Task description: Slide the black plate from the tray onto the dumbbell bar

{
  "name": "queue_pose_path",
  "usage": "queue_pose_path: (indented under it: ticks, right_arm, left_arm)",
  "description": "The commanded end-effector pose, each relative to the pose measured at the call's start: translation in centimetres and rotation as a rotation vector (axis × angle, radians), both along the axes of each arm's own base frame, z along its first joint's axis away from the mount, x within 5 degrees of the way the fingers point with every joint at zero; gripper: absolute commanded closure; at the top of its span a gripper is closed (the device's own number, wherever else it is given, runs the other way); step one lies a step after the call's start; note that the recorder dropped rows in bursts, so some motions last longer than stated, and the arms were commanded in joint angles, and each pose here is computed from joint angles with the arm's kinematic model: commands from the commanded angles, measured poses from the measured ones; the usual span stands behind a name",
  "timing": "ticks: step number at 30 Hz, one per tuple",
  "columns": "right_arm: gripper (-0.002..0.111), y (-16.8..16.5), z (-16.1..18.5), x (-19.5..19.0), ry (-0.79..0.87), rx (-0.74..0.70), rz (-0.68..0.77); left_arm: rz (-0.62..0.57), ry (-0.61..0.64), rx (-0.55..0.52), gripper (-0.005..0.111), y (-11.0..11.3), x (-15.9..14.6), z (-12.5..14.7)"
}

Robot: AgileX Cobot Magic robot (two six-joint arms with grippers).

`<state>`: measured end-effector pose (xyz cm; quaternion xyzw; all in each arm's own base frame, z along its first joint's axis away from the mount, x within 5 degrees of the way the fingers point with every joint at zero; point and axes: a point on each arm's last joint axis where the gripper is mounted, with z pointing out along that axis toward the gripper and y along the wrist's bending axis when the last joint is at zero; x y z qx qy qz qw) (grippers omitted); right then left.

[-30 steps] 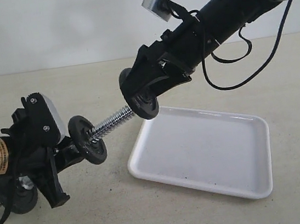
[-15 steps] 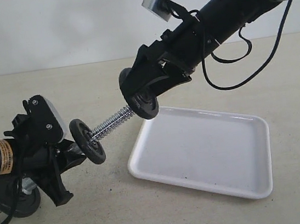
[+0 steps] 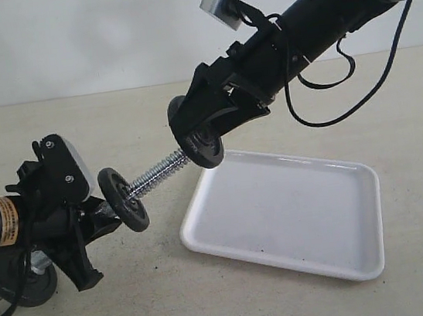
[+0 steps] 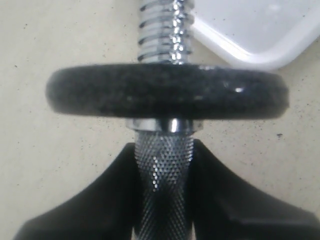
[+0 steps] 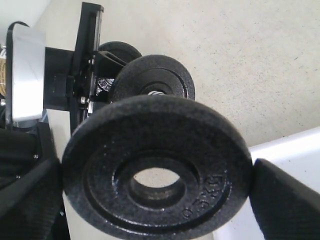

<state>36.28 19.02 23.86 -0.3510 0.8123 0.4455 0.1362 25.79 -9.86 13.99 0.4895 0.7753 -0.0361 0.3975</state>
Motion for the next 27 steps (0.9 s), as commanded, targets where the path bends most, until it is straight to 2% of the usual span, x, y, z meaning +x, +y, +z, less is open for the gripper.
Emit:
queue_pose_path:
  ticks: [1, 6, 10, 19, 27]
  right_arm:
    - [0.107, 0.3, 1.4, -0.2, -0.008, 0.064, 0.002]
    - [0.107, 0.3, 1.4, -0.2, -0.008, 0.062, 0.003]
    - [0.107, 0.2, 1.3, -0.2, -0.010, 0.056, 0.006]
    - [0.107, 0.1, 1.1, -0.3, -0.018, 0.030, 0.017]
    - [0.107, 0.1, 1.1, -0.3, -0.034, 0.032, 0.028]
  left_arm:
    - [-0.370, -0.393, -0.731, 0.102, -4.2, -0.9, 7.8]
    - [-0.350, -0.353, -0.767, 0.102, -4.2, -1.0, 8.0]
    - [-0.350, -0.264, -0.837, 0.102, -4.5, -0.6, 8.7]
    - [-0.382, -0.274, -0.832, 0.102, -4.8, -0.3, 9.3]
    - [-0.467, -0.246, -0.780, 0.102, -5.0, -1.0, 8.8]
